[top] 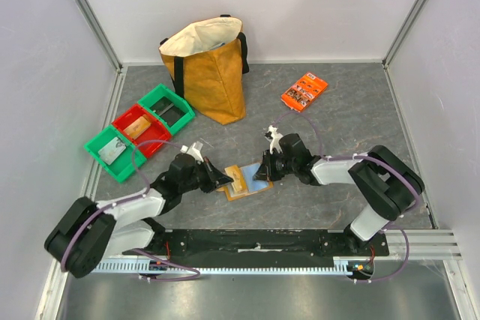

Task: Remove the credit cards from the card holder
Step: Remove the credit card from the card holder, then place the credit card in the storage box.

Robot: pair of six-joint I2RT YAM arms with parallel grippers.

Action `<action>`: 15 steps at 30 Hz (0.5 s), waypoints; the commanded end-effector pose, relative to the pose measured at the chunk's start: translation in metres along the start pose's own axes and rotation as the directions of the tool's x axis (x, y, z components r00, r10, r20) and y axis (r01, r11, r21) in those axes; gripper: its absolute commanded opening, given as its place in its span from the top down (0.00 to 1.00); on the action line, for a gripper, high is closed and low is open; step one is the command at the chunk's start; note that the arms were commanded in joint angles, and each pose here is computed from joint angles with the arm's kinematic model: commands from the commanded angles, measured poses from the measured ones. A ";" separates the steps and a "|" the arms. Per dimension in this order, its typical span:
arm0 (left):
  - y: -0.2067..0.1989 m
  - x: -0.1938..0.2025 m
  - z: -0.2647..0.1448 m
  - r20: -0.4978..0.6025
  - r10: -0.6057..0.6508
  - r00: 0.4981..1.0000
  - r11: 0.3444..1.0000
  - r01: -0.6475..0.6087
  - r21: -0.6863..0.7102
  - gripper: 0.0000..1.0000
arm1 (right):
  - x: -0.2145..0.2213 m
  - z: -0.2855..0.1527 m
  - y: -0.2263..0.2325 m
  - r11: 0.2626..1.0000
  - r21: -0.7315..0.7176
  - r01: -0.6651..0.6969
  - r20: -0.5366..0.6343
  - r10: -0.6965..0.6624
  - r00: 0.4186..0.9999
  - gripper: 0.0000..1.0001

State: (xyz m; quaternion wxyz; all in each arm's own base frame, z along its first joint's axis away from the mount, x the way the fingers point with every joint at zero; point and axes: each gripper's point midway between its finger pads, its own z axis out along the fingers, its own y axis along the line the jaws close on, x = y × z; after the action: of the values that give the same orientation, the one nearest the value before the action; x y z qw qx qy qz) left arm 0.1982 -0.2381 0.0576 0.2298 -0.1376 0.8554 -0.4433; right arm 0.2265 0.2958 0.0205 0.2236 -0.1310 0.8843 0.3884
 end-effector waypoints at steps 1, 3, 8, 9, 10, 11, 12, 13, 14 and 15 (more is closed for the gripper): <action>0.004 -0.005 -0.016 0.034 0.097 0.995 0.995 -0.097 0.009 0.98 | 0.025 -0.013 -0.024 0.993 0.115 0.030 -0.079 -0.021 0.997 0.83; 0.002 -0.005 -0.022 0.030 0.131 0.991 0.991 -0.132 0.026 0.98 | 0.013 -0.018 -0.013 0.994 0.091 0.062 -0.060 -0.057 0.997 0.76; -0.025 -0.004 -0.035 0.020 0.269 0.963 0.954 -0.269 0.135 0.98 | -0.025 -0.041 0.027 0.982 0.004 0.191 0.023 -0.191 0.981 0.50; -0.034 -0.003 -0.038 0.018 0.306 0.952 0.938 -0.305 0.168 0.98 | -0.032 -0.047 0.038 0.974 -0.024 0.227 0.037 -0.226 0.973 0.43; -0.042 -0.002 -0.041 0.013 0.339 0.941 0.921 -0.335 0.200 0.98 | -0.037 -0.053 0.049 0.964 -0.055 0.261 0.048 -0.258 0.965 0.36; -0.050 -0.001 -0.044 0.011 0.373 0.928 0.903 -0.365 0.228 0.98 | -0.043 -0.060 0.060 0.950 -0.084 0.301 0.064 -0.296 0.953 0.31; -0.060 -0.001 -0.048 0.010 0.418 0.909 0.876 -0.405 0.261 0.98 | -0.043 -0.068 0.067 0.938 -0.105 0.329 0.063 -0.324 0.944 0.26; -0.068 0.002 -0.052 -0.005 0.448 0.894 0.856 -0.428 0.291 0.98 | -0.046 -0.075 0.075 0.924 -0.128 0.361 0.072 -0.354 0.932 0.22; -0.076 0.002 -0.055 -0.010 0.479 0.878 0.835 -0.452 0.313 0.98 | -0.050 -0.082 0.083 0.909 -0.140 0.394 0.087 -0.385 0.919 0.18; -0.083 0.004 -0.059 -0.015 0.509 0.861 0.813 -0.474 0.338 0.98 | -0.053 -0.089 0.091 0.895 -0.155 0.417 0.097 -0.407 0.908 0.15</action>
State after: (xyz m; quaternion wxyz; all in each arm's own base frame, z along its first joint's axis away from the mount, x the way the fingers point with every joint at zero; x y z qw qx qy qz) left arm 0.1773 -0.2315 0.1053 0.2838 0.0168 0.8327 -0.4752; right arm 0.2190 0.2878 0.1031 0.2818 -0.2394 0.8447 0.3870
